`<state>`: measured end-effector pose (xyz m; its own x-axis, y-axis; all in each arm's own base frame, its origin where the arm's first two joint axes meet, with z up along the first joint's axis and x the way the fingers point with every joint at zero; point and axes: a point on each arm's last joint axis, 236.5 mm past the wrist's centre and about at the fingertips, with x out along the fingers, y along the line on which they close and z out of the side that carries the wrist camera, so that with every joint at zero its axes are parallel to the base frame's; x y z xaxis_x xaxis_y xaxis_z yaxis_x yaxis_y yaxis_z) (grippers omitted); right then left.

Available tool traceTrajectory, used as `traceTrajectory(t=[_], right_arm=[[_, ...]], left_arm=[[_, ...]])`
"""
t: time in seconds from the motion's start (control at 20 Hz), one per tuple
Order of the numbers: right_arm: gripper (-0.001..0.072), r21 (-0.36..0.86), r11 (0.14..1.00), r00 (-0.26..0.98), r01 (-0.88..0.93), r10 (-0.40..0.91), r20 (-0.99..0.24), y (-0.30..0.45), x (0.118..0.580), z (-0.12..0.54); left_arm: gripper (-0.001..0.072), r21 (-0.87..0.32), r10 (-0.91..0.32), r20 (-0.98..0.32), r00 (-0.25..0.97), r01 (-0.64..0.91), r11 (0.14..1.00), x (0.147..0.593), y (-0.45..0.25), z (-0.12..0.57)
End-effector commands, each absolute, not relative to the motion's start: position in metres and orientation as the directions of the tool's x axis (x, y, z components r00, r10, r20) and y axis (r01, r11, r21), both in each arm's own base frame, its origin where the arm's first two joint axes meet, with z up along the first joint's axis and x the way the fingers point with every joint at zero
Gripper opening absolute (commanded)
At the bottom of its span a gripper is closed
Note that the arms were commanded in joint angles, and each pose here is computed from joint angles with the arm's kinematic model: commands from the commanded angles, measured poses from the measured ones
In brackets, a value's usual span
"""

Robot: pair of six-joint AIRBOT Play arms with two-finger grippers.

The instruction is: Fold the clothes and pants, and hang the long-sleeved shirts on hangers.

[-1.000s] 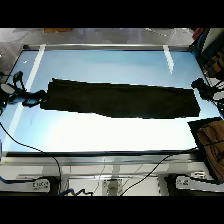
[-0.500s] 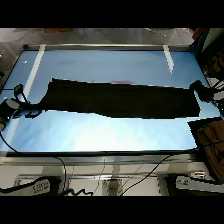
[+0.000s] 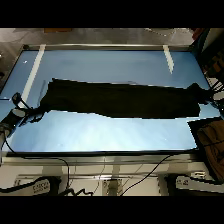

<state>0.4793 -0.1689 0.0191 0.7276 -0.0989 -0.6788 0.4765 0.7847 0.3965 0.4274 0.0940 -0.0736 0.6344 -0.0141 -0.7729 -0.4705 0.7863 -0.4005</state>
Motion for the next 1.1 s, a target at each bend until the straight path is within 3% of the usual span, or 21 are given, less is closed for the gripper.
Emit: traceTrajectory(t=[0.0,0.05,0.35,0.85,0.9,0.95,1.0,1.05], right_arm=[[0.0622,0.398,0.784,0.721,0.476,-0.089,-0.688,-0.167,0.478,0.017],[0.0622,0.398,0.784,0.721,0.476,-0.089,-0.688,-0.167,0.478,0.017],[0.0622,0.398,0.784,0.723,0.476,-0.092,-0.685,-0.167,0.478,0.018],[0.0622,0.398,0.784,0.723,0.476,-0.092,-0.684,-0.167,0.478,0.018],[0.0622,0.398,0.784,0.721,0.476,-0.089,-0.687,-0.167,0.478,0.018],[0.0621,0.398,0.784,0.719,0.476,-0.086,-0.690,-0.166,0.477,0.017],[0.0617,0.398,0.785,0.715,0.475,-0.080,-0.695,-0.164,0.476,0.016],[0.0549,0.391,0.795,0.710,0.464,-0.070,-0.700,-0.162,0.475,0.017]], left_arm=[[0.0680,-0.453,0.049,-0.729,0.683,-0.535,0.713,0.440,0.110,-0.072],[0.0714,-0.452,0.044,-0.737,0.675,-0.539,0.711,0.439,0.108,-0.076],[0.0713,-0.522,0.058,-0.722,0.689,-0.599,0.608,0.452,0.115,-0.088],[0.0698,-0.538,-0.018,-0.695,0.719,-0.504,0.676,0.528,0.078,-0.093],[0.0626,-0.540,-0.022,-0.688,0.725,-0.491,0.684,0.536,0.073,-0.092],[0.0432,-0.543,-0.023,-0.678,0.734,-0.479,0.690,0.543,0.070,-0.088],[0.0157,-0.545,-0.014,-0.660,0.751,-0.466,0.697,0.551,0.069,-0.081],[0.0022,-0.544,-0.003,-0.637,0.771,-0.447,0.710,0.559,0.071,-0.070]])
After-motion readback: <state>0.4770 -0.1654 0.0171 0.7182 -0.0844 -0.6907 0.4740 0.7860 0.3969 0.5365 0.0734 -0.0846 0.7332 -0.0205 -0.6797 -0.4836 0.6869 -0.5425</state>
